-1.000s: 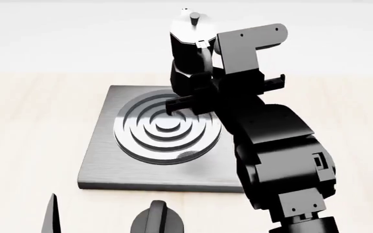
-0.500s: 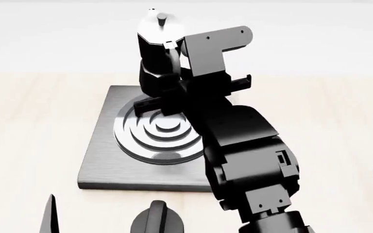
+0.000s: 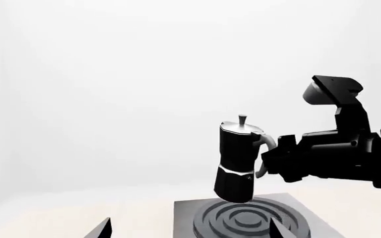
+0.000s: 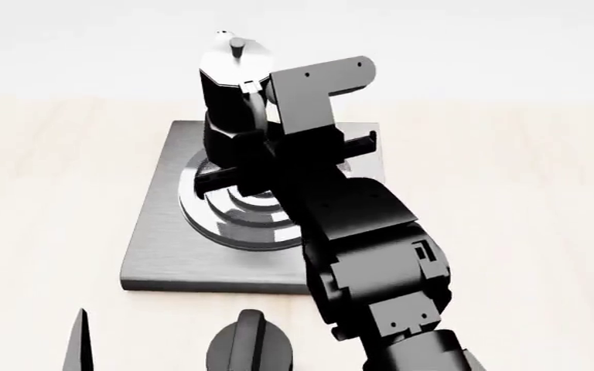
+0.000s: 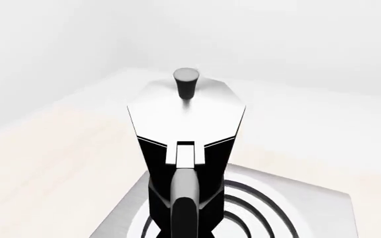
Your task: Put both moka pots on the stove.
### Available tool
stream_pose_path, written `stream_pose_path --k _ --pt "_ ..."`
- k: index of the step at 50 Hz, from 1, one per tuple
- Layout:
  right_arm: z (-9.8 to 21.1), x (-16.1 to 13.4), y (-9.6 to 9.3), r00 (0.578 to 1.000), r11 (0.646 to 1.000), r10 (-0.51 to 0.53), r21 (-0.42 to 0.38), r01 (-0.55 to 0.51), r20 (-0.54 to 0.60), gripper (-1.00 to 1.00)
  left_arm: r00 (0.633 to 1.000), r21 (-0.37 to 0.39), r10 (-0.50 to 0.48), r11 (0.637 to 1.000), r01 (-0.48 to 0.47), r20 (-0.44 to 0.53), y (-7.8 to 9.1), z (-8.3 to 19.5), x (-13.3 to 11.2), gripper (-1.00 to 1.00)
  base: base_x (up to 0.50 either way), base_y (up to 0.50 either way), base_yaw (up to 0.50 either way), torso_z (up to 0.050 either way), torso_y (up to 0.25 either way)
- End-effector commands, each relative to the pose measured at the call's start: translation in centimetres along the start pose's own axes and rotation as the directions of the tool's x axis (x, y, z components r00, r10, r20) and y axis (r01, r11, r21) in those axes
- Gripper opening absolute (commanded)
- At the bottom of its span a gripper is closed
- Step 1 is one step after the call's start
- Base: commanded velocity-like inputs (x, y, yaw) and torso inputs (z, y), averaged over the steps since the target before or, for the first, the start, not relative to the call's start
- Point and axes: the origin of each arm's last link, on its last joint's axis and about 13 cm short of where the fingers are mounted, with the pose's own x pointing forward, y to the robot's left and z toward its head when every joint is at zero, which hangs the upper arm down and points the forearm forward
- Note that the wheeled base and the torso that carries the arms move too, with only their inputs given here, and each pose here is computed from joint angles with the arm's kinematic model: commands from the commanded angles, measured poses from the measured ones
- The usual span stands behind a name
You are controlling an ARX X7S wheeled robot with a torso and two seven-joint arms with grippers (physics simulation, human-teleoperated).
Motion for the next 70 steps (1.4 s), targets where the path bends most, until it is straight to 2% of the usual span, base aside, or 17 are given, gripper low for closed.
stream_pose_path --k 1,36,37,42,45,59,68,70 --pt "0.6 0.1 0.3 0.999 1.0 0.011 -0.016 -0.011 0.031 -1.0 1.0 0.004 0.0 1.0 0.0 -0.001 0.0 -0.1 0.1 1.0 0.0 0.0 0.0 0.0 -0.113" --pt "-1.1 0.3 0.6 1.0 1.0 0.015 -0.02 -0.016 -0.01 -1.0 1.0 -0.004 0.002 1.0 -0.002 0.013 0.0 0.0 -0.1 1.0 0.0 0.0 0.0 0.0 -0.095" --pt "-1.1 0.2 0.5 1.0 1.0 0.011 -0.02 -0.011 -0.006 1.0 1.0 -0.004 0.001 1.0 -0.001 0.013 0.0 -0.1 -0.1 1.0 0.0 0.0 0.0 0.0 0.0" --pt "-0.4 -0.5 0.7 1.0 1.0 0.014 -0.024 -0.014 0.016 1.0 1.0 -0.003 -0.001 1.0 0.002 0.013 -0.1 -0.1 -0.1 1.0 0.0 0.0 0.0 0.0 0.0" --pt "-0.1 -1.3 0.6 0.998 0.998 -0.006 -0.069 0.01 0.054 1.0 1.0 -0.005 0.003 1.0 -0.003 0.016 0.0 0.0 -0.1 1.0 0.0 0.0 0.0 0.0 0.0" --pt "1.8 -10.4 1.3 0.974 0.996 0.037 -0.083 -0.019 0.223 1.0 1.0 -0.002 -0.006 1.0 0.006 0.017 -0.2 0.0 -0.1 1.0 0.0 0.0 0.0 0.0 0.0" --pt "1.7 -13.4 0.4 0.968 0.995 0.054 -0.095 -0.032 0.247 1.0 1.0 -0.001 -0.007 1.0 0.007 0.015 -0.3 0.0 -0.2 1.0 0.0 0.0 0.0 0.0 0.0" --pt "1.9 -14.3 0.1 0.963 0.997 0.075 -0.051 -0.064 0.258 1.0 1.0 0.0 -0.007 1.0 0.007 0.014 -0.3 -0.1 -0.2 1.0 0.0 0.0 0.0 0.0 0.0"
